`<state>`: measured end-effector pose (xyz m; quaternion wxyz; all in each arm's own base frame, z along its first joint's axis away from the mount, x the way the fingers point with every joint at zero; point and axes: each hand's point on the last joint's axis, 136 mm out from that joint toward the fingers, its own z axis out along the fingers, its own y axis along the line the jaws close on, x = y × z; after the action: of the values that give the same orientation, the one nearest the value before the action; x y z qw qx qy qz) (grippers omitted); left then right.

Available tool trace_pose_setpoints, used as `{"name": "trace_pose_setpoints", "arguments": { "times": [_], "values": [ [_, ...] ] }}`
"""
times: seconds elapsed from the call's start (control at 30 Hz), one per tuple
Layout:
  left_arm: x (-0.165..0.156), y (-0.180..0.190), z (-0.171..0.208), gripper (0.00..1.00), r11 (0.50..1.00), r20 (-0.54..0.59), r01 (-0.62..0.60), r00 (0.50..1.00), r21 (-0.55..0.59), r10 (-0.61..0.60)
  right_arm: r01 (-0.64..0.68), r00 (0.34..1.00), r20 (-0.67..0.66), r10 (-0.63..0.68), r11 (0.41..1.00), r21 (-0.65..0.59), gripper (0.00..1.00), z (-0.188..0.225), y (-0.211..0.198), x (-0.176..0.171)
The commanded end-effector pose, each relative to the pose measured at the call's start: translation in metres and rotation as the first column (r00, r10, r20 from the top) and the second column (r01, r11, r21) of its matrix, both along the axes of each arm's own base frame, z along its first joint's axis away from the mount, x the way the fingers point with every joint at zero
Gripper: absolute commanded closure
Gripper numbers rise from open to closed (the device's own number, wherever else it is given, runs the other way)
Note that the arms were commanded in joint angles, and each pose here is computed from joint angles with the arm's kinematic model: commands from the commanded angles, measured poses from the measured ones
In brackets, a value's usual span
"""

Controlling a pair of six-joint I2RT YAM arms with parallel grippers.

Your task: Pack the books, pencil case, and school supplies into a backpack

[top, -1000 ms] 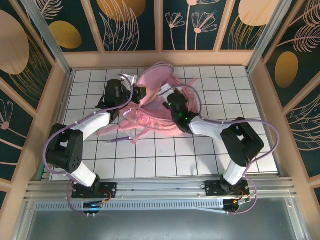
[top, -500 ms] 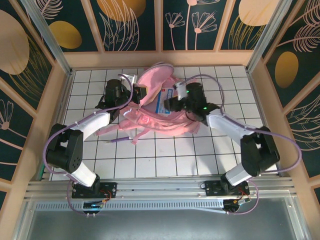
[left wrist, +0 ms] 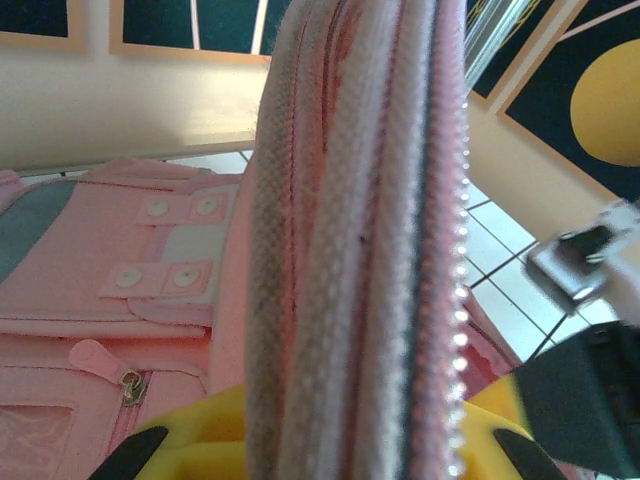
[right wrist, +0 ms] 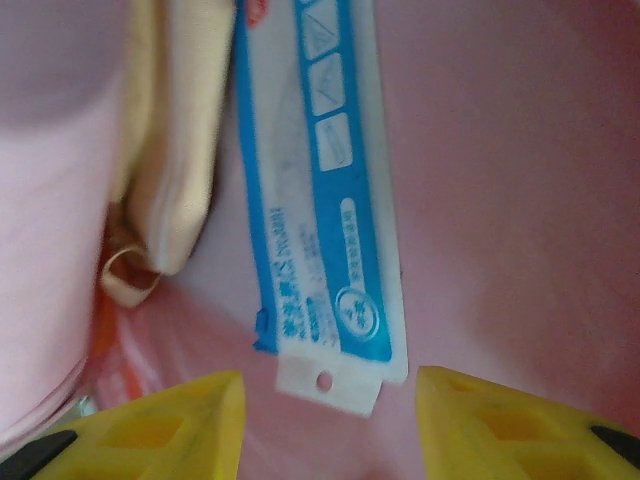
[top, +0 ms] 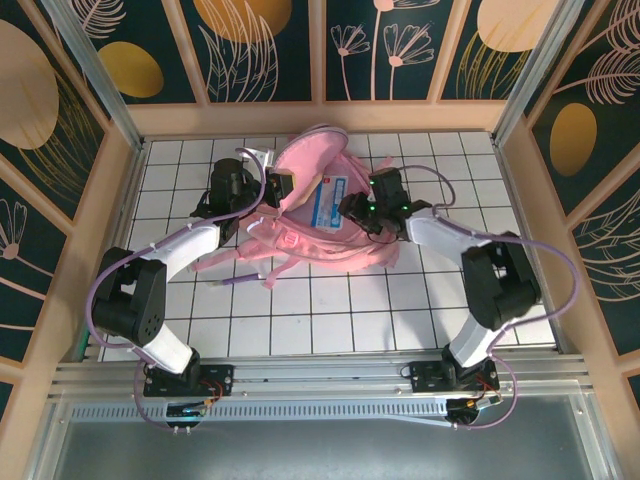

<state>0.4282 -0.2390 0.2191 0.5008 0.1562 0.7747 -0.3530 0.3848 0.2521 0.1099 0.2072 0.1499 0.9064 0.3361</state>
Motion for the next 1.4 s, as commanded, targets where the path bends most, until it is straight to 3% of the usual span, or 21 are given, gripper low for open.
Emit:
{"name": "trace_pose_setpoints", "arguments": {
  "times": [0.0, 0.1, 0.17, 0.33, 0.5, 0.57, 0.7, 0.9, 0.97, 1.0, 1.07, 1.13, 1.23, 1.27, 1.37],
  "values": [
    [-0.002, -0.009, 0.048, 1.0, 0.995, 0.12, 0.052, 0.992, -0.09, -0.041, 0.086, 0.995, -0.045, -0.087, 0.996, -0.028, 0.52, -0.021, 0.001, 0.02],
    [-0.003, -0.008, 0.049, 1.0, 0.995, 0.124, 0.051, 0.991, -0.088, -0.04, 0.124, 0.987, -0.094, -0.129, 0.991, -0.05, 0.51, -0.052, 0.001, 0.024],
    [-0.004, -0.008, 0.047, 1.0, 0.995, 0.123, 0.052, 0.992, -0.087, -0.041, 0.098, 0.987, -0.127, -0.094, 0.995, 0.027, 0.5, -0.058, 0.021, 0.022],
    [-0.003, -0.009, 0.044, 1.0, 0.995, 0.115, 0.053, 0.992, -0.086, -0.044, 0.006, 0.997, -0.072, 0.013, 0.967, 0.255, 0.76, -0.022, 0.079, 0.02],
    [-0.003, -0.013, 0.045, 1.0, 0.994, 0.117, 0.058, 0.992, -0.094, -0.047, 0.126, 0.992, -0.027, -0.124, 0.924, 0.36, 0.94, 0.006, 0.079, 0.036],
    [-0.004, -0.015, 0.045, 1.0, 0.993, 0.114, 0.06, 0.992, -0.098, -0.049, 0.198, 0.979, -0.024, -0.203, 0.914, 0.355, 1.0, 0.008, 0.069, 0.042],
    [-0.005, -0.017, 0.043, 1.0, 0.994, 0.116, 0.063, 0.992, -0.094, -0.052, 0.304, 0.945, 0.018, -0.326, 0.9, 0.314, 1.0, 0.012, 0.05, 0.051],
    [-0.005, -0.018, 0.041, 1.0, 0.994, 0.11, 0.063, 0.993, -0.092, -0.053, 0.383, 0.913, 0.041, -0.406, 0.888, 0.254, 1.0, -0.009, 0.043, 0.058],
    [-0.006, -0.018, 0.042, 0.93, 0.994, 0.107, 0.063, 0.993, -0.09, -0.053, 0.383, 0.912, 0.043, -0.407, 0.886, 0.26, 0.97, -0.014, 0.045, 0.06],
    [-0.007, -0.019, 0.042, 0.88, 0.994, 0.108, 0.069, 0.992, -0.085, -0.059, 0.375, 0.917, 0.04, -0.397, 0.891, 0.257, 0.89, -0.015, 0.046, 0.059],
    [-0.012, -0.02, 0.042, 0.71, 0.994, 0.111, 0.094, 0.99, -0.05, -0.088, 0.362, 0.924, 0.048, -0.38, 0.908, 0.212, 0.73, -0.012, 0.041, 0.055],
    [-0.02, -0.021, 0.04, 0.55, 0.991, 0.119, 0.13, 0.984, 0.019, -0.132, 0.356, 0.925, 0.087, -0.37, 0.923, 0.144, 0.65, -0.002, 0.026, 0.051],
    [-0.034, -0.016, 0.039, 0.45, 0.971, 0.14, 0.175, 0.97, 0.162, -0.198, 0.314, 0.935, 0.166, -0.314, 0.949, 0.023, 0.58, 0.019, -0.004, 0.043],
    [-0.042, -0.015, 0.038, 0.32, 0.957, 0.141, 0.197, 0.963, 0.211, -0.23, 0.294, 0.94, 0.186, -0.286, 0.956, -0.018, 0.57, 0.025, -0.011, 0.037],
    [-0.061, -0.006, 0.039, 0.2, 0.913, 0.162, 0.232, 0.94, 0.337, -0.299, 0.294, 0.936, 0.235, -0.26, 0.948, -0.121, 0.55, 0.038, -0.053, 0.024]
  ]
}}
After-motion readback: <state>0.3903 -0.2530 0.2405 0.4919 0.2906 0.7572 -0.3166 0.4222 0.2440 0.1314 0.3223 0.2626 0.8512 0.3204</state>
